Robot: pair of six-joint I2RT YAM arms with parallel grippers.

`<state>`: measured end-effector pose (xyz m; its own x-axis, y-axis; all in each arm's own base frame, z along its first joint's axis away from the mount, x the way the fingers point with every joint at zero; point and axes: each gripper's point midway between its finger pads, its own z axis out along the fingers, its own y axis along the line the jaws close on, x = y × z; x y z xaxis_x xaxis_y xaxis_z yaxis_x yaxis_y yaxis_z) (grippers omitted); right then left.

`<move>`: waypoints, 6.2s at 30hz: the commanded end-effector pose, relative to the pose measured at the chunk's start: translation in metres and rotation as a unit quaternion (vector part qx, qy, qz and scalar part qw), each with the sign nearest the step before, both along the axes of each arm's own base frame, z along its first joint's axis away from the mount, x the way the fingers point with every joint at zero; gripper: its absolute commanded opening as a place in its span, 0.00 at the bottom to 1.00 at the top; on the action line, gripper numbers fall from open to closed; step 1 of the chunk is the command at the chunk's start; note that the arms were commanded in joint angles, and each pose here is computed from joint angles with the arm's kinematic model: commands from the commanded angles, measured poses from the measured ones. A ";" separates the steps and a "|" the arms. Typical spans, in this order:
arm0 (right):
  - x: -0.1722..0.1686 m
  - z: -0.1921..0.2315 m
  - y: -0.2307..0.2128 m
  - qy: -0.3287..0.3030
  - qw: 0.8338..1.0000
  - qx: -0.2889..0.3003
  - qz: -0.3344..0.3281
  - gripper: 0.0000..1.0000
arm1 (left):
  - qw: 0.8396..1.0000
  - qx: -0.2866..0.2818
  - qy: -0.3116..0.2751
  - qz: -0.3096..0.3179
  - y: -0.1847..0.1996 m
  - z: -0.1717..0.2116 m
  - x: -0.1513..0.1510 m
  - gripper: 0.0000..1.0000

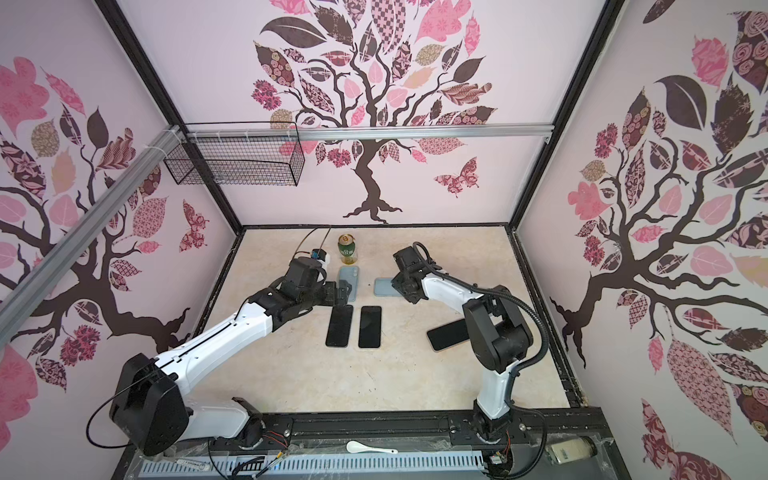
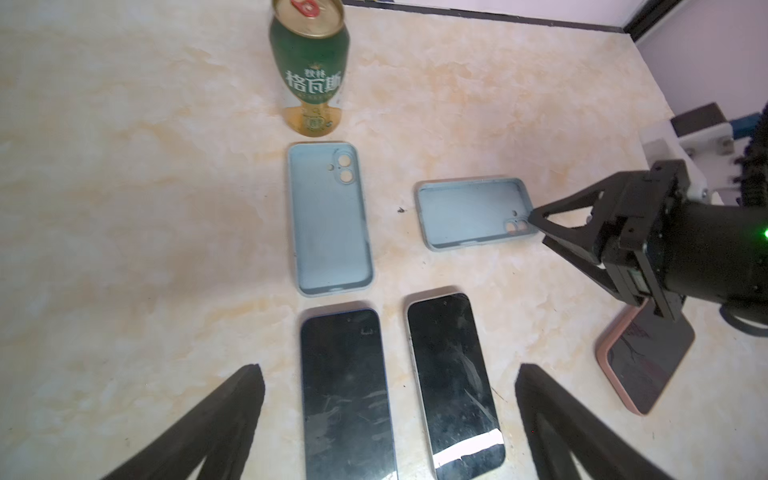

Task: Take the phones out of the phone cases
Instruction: 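Open the right gripper and lift it off the phone, then move the right gripper to the loose pale-blue case and grasp its edge, then carry the case with the right gripper beside the other case near the can, then lower the case flat and open the right gripper, then move the right gripper to the pink-cased phone while the left gripper approaches it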

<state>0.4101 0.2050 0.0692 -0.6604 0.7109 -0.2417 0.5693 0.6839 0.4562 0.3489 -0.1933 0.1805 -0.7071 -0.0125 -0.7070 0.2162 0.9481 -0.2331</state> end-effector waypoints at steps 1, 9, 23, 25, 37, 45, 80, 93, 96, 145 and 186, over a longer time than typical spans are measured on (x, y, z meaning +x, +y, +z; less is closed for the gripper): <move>-0.010 -0.018 -0.013 0.049 0.996 -0.041 -0.056 0.40 | 1.000 -0.011 -0.020 0.003 0.006 0.014 0.010 0.98; 0.001 -0.029 -0.001 0.064 0.994 -0.050 -0.075 0.43 | 0.999 -0.029 -0.024 -0.003 0.000 0.013 0.020 0.98; 0.006 -0.048 0.009 0.090 0.990 -0.065 -0.088 0.43 | 0.999 -0.032 -0.021 -0.007 -0.002 0.011 0.021 0.98; 0.006 -0.050 0.010 0.091 0.990 -0.066 -0.090 0.42 | 0.999 -0.031 -0.020 -0.006 -0.002 0.010 0.021 0.98; 0.007 -0.059 0.016 0.105 0.987 -0.092 -0.086 0.35 | 0.999 -0.023 -0.022 -0.002 0.002 0.011 0.020 0.98; 0.005 -0.066 0.016 0.112 0.985 -0.094 -0.086 0.22 | 0.999 -0.023 -0.026 0.001 0.004 0.015 0.019 0.98; 0.070 0.023 0.018 -0.088 0.953 -0.124 0.264 0.00 | 0.978 -0.203 0.049 0.028 0.013 -0.016 0.026 0.98; 0.082 -0.001 0.061 -0.023 0.931 -0.153 0.331 0.00 | 0.974 -0.195 0.049 0.105 0.047 -0.033 0.042 0.98; 0.084 -0.006 0.065 -0.012 0.933 -0.149 0.328 0.00 | 0.973 -0.197 0.051 0.106 0.048 -0.035 0.042 0.98; 0.085 -0.022 0.074 0.036 0.943 -0.129 0.303 0.30 | 0.980 -0.175 0.060 0.065 0.034 -0.033 0.027 0.98; -0.122 -0.029 -0.184 0.138 0.980 -0.133 -0.053 0.99 | 0.961 -0.080 0.012 -0.265 -0.226 -0.059 -0.106 0.98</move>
<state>0.2925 0.0242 0.0429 -0.6755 0.6839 -0.2756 0.6828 0.7213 0.1161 0.2374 -0.4115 0.1076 -0.6794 0.2673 -0.6833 0.6416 0.6683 -0.3766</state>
